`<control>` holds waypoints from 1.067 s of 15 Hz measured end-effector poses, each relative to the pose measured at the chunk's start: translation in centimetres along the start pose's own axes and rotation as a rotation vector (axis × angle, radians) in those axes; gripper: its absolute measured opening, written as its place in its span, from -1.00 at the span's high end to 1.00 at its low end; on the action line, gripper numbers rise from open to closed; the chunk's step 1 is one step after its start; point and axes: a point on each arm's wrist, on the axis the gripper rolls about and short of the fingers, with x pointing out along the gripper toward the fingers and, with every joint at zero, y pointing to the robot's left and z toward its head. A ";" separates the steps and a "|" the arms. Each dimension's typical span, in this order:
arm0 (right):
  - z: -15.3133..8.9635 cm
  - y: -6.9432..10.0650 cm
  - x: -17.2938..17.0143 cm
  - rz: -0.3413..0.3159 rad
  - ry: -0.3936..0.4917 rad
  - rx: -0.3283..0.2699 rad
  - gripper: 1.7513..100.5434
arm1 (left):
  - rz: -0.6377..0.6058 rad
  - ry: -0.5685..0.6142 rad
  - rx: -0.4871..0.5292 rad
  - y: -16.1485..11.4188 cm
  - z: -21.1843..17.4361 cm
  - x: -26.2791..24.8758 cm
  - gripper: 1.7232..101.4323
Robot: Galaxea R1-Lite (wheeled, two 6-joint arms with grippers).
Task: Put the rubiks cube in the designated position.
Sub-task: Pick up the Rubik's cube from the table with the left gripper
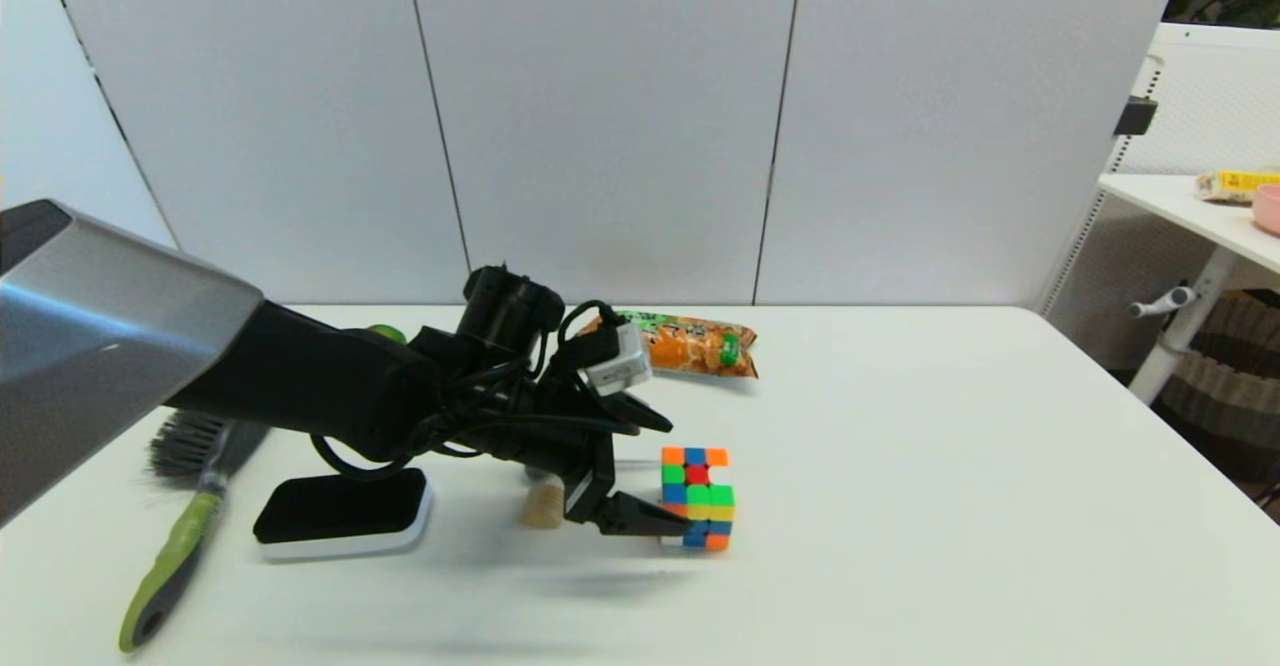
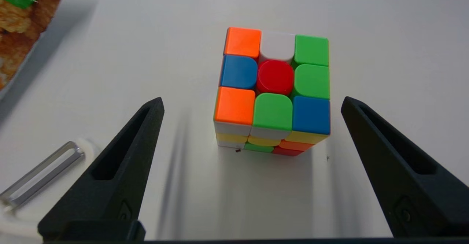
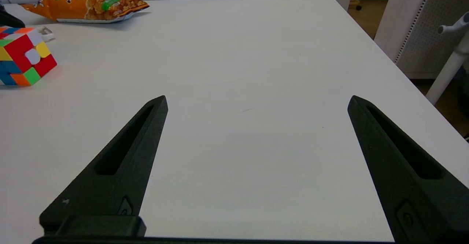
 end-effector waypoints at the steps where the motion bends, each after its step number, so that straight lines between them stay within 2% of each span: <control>1: 0.0 0.0 0.0 0.000 0.000 0.000 -0.94 | -0.006 0.002 0.001 0.0 -0.1 0.4 -0.93; 16: 0.0 0.0 0.0 0.000 0.000 0.000 -0.94 | -0.032 0.010 0.013 1.2 -1.7 3.5 -0.93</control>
